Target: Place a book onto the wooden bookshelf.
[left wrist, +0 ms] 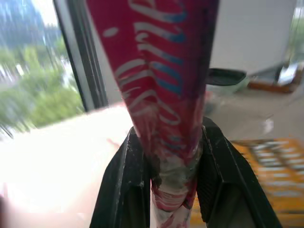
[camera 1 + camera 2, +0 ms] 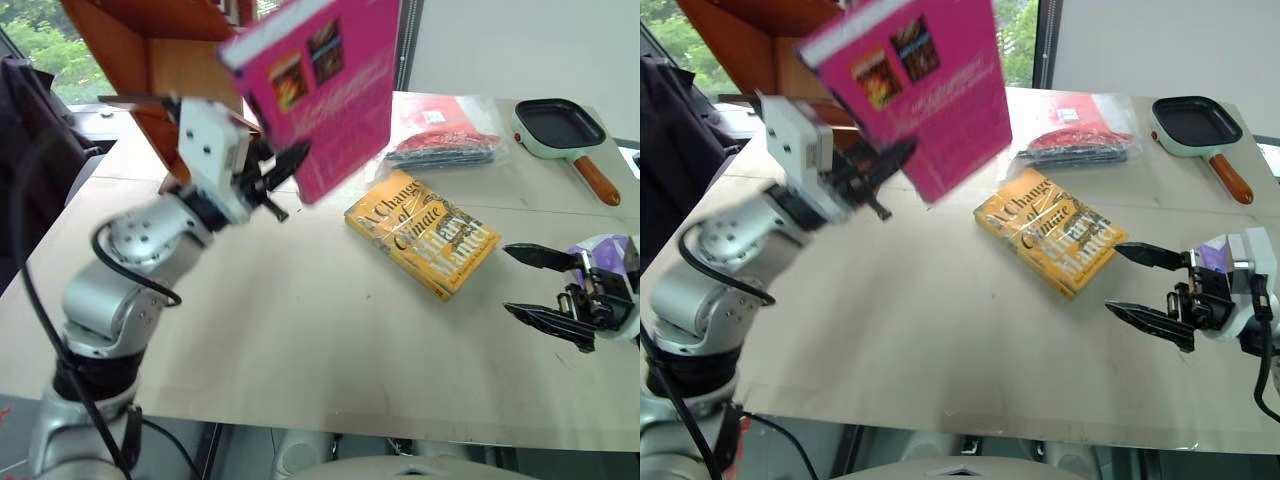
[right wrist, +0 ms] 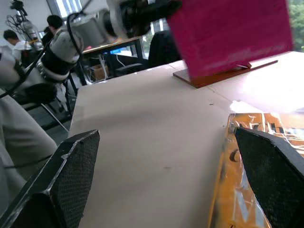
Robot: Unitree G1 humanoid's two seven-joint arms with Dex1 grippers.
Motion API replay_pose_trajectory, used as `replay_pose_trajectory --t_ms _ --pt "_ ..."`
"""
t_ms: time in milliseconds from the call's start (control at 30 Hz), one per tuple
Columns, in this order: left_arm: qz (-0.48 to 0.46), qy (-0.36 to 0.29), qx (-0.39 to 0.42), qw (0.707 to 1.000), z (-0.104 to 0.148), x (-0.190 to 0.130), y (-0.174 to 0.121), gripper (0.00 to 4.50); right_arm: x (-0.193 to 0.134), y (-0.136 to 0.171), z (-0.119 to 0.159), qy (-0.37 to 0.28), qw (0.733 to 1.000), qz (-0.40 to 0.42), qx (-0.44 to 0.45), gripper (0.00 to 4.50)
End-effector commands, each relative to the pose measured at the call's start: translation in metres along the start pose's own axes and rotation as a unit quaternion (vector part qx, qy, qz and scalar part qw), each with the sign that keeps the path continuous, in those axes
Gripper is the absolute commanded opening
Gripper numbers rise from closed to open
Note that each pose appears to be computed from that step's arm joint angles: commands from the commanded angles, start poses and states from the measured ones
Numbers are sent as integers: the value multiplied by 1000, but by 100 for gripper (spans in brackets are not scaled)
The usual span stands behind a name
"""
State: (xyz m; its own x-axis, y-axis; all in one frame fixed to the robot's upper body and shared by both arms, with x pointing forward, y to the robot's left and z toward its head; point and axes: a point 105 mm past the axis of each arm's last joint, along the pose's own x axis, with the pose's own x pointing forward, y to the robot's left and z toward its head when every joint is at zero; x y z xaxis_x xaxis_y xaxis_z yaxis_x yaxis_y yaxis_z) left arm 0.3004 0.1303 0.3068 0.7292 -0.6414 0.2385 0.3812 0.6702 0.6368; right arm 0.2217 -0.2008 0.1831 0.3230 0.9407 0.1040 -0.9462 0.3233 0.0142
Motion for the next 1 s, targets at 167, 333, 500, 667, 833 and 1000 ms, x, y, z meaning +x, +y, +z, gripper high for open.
replay_pose_trajectory --t_ms 167,333,500,667,833,1000 --pt "104 80 362 923 34 -10 67 63 1 -25 35 -49 997 -6 -55 450" --pt "131 170 494 842 41 -33 104 63 6 -42 63 -100 993 -7 -61 450" --pt "123 259 512 809 24 -55 128 63 18 -50 87 -160 986 12 -48 450" --pt "128 292 489 812 15 -65 137 63 30 -47 99 -192 980 45 -20 450" --pt "112 292 471 825 9 -60 129 63 37 -48 99 -186 980 56 -30 450" --pt "104 339 467 810 -3 -70 123 63 40 -49 88 -176 983 54 -26 450"
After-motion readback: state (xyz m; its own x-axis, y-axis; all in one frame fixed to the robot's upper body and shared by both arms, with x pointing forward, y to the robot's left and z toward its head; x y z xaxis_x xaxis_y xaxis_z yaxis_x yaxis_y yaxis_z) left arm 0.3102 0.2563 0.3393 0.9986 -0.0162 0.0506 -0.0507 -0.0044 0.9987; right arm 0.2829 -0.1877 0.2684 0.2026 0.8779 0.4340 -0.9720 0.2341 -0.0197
